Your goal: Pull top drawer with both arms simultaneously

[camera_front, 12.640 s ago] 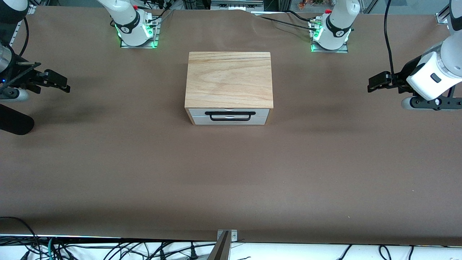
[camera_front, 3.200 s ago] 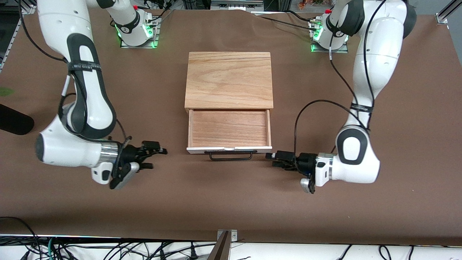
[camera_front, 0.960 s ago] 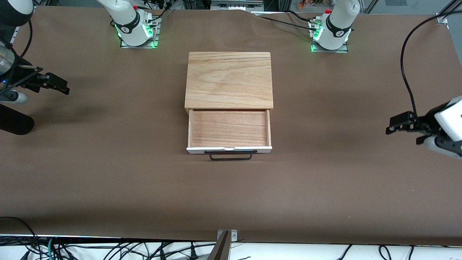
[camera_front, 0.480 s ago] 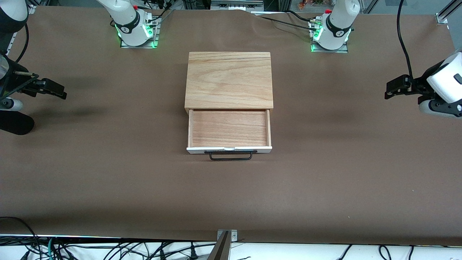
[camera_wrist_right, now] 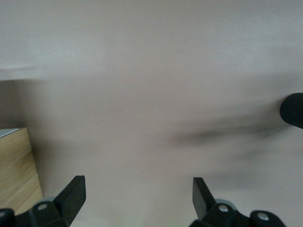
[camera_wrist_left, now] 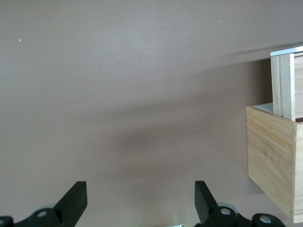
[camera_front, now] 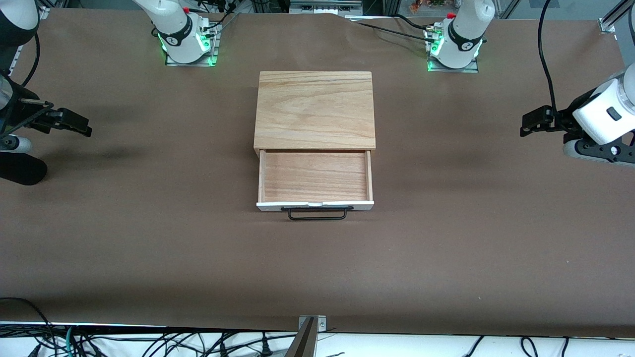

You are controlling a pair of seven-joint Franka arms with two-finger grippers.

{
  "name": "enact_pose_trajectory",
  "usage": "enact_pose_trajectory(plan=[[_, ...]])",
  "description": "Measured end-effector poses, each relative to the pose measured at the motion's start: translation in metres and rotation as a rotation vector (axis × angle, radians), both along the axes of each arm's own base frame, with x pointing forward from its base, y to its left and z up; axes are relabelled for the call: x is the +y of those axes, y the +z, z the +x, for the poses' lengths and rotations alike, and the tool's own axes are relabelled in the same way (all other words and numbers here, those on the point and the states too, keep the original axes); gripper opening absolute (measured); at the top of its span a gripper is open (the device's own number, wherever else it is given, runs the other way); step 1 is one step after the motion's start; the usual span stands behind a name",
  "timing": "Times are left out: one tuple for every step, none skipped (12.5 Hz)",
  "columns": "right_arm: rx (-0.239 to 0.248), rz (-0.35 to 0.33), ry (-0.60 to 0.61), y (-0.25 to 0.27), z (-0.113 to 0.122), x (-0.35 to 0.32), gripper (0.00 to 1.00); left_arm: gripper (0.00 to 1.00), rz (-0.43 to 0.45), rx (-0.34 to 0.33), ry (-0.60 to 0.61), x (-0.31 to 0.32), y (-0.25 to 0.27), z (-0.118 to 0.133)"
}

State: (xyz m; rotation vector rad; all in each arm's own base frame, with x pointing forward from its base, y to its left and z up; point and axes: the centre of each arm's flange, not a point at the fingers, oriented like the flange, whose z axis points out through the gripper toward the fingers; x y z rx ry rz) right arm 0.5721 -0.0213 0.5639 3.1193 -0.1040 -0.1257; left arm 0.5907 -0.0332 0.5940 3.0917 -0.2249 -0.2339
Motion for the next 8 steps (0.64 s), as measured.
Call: enact_pose_trajectory(plan=[[-0.001, 0.0, 0.0, -0.0001, 0.0003, 0.0, 1.0, 1.0, 0.0, 0.0, -0.001, -0.0003, 0.0002, -0.0003], [-0.003, 0.0, 0.0, -0.0002, 0.0006, 0.0, 1.0, 1.0, 0.0, 0.0, -0.002, -0.0008, 0.0002, -0.0003], [-0.004, 0.0, 0.0, -0.0002, 0.0008, 0.0, 1.0, 1.0, -0.001, 0.001, -0.003, -0.0014, -0.0003, -0.0004], [-0.004, 0.0, 0.0, -0.0002, 0.0008, 0.0001, 1.0, 1.0, -0.001, 0.002, -0.005, -0.0025, -0.0009, -0.0005], [-0.005, 0.0, 0.0, -0.0002, 0.0009, 0.0002, 1.0, 1.0, -0.001, 0.002, -0.008, -0.0042, -0.0011, -0.0005], [-0.005, 0.0, 0.0, -0.0002, 0.0009, 0.0002, 1.0, 1.0, -0.001, 0.002, -0.011, -0.0064, -0.0012, -0.0007], [-0.005, 0.0, 0.0, -0.0001, 0.001, 0.0003, 1.0, 1.0, -0.001, 0.002, -0.014, -0.0079, -0.0013, -0.0008], [-0.005, 0.0, 0.001, -0.0001, 0.001, 0.0007, 1.0, 1.0, -0.002, 0.002, -0.015, -0.0087, -0.0013, -0.0008]])
